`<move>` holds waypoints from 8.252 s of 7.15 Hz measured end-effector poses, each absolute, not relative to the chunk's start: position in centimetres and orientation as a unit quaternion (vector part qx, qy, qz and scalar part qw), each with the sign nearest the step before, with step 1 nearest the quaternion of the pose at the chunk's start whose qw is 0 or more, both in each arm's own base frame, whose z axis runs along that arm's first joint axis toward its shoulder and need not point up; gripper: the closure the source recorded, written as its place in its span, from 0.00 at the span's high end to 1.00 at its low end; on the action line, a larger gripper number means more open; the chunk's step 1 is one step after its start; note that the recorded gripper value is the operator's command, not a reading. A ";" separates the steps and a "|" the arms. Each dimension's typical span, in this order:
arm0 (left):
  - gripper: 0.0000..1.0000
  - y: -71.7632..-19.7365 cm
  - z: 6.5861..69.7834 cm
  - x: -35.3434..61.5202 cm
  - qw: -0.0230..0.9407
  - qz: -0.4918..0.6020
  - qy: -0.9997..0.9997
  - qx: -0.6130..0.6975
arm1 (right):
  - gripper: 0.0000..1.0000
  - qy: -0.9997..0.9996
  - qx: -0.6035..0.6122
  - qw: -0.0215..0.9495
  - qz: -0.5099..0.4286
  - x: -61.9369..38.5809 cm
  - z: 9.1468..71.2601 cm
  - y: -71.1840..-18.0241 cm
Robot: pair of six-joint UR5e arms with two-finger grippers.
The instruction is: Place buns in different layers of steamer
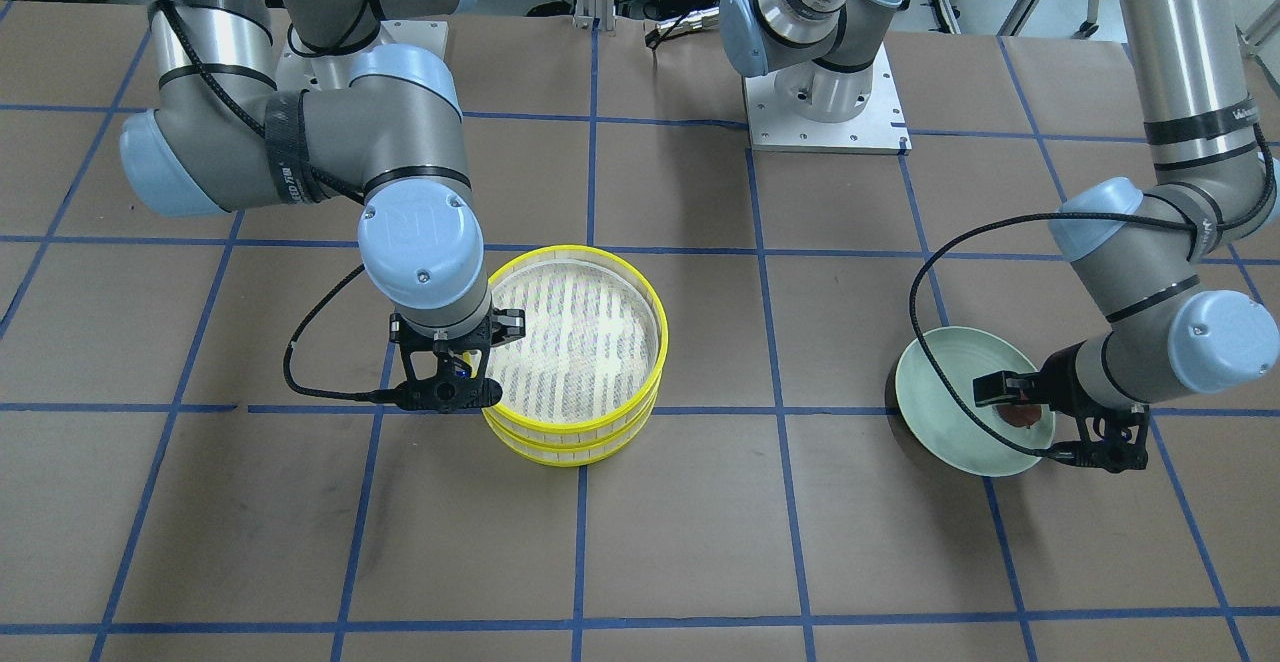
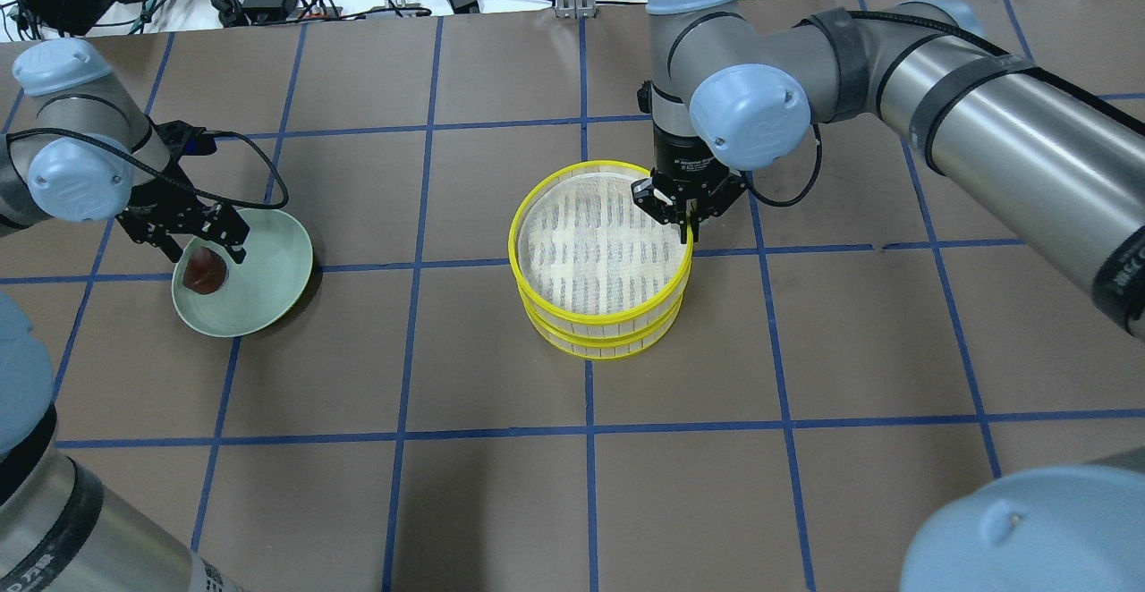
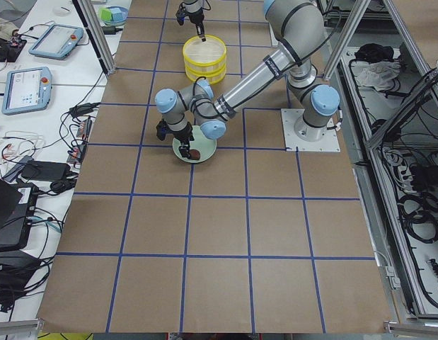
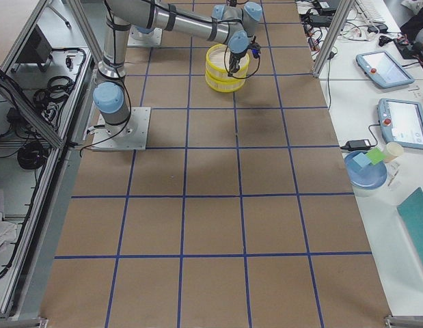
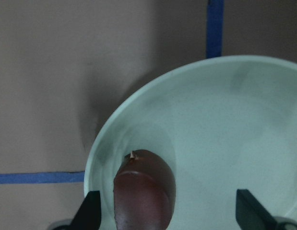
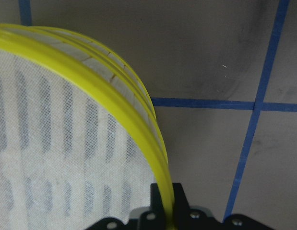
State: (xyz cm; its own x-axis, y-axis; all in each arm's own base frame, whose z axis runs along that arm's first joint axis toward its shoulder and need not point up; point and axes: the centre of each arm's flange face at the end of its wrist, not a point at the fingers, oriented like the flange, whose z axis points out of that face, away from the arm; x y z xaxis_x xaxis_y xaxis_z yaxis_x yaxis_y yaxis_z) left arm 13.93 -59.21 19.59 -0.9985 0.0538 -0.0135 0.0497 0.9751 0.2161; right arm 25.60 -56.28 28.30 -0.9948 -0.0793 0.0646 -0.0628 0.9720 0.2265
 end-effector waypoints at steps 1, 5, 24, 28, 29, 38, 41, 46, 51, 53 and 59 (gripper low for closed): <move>0.81 -59.1 19.2 13.9 0.008 0.113 0.993 0.026 | 0.00 -0.992 0.036 0.036 -0.113 25.6 28.3 -56.3; 0.42 -59.0 18.0 14.0 0.008 0.128 0.991 0.028 | 0.13 -0.992 0.033 0.037 -0.119 25.5 27.7 -55.9; 0.00 -57.5 39.0 1.7 -0.009 -0.005 1.000 -0.006 | 1.00 -0.999 0.022 0.021 -0.031 24.5 38.4 -53.7; 0.00 -55.9 41.9 -13.5 -0.036 -0.054 0.997 -0.029 | 1.00 -1.000 -0.013 0.010 0.024 19.6 56.0 -46.7; 0.00 -55.4 41.9 -17.2 -0.058 -0.061 0.996 -0.033 | 1.00 -1.000 -0.015 0.009 0.024 19.3 57.0 -46.1; 1.00 -52.5 37.2 -33.6 -0.179 -0.058 0.981 0.052 | 1.00 -1.000 0.022 0.005 0.020 17.3 57.1 -46.7; 1.00 -52.1 38.9 -32.4 -0.155 -0.067 0.985 0.047 | 1.00 -1.000 0.022 0.005 0.019 17.3 56.9 -46.8; 1.00 -54.2 46.6 -15.2 -0.053 -0.052 0.997 0.032 | 1.00 -1.000 0.022 0.001 0.015 17.4 56.4 -46.6; 1.00 -52.3 49.7 -5.8 0.025 -0.004 1.000 0.006 | 1.00 -1.000 0.022 0.000 0.015 17.4 56.4 -46.6; 1.00 -51.5 51.1 -6.5 0.024 -0.018 0.999 0.009 | 1.00 -1.000 0.023 0.000 0.015 17.5 56.4 -46.5; 1.00 -49.7 52.5 -10.6 0.050 -0.029 0.997 0.054 | 1.00 -1.000 0.023 0.000 0.014 17.5 56.4 -46.5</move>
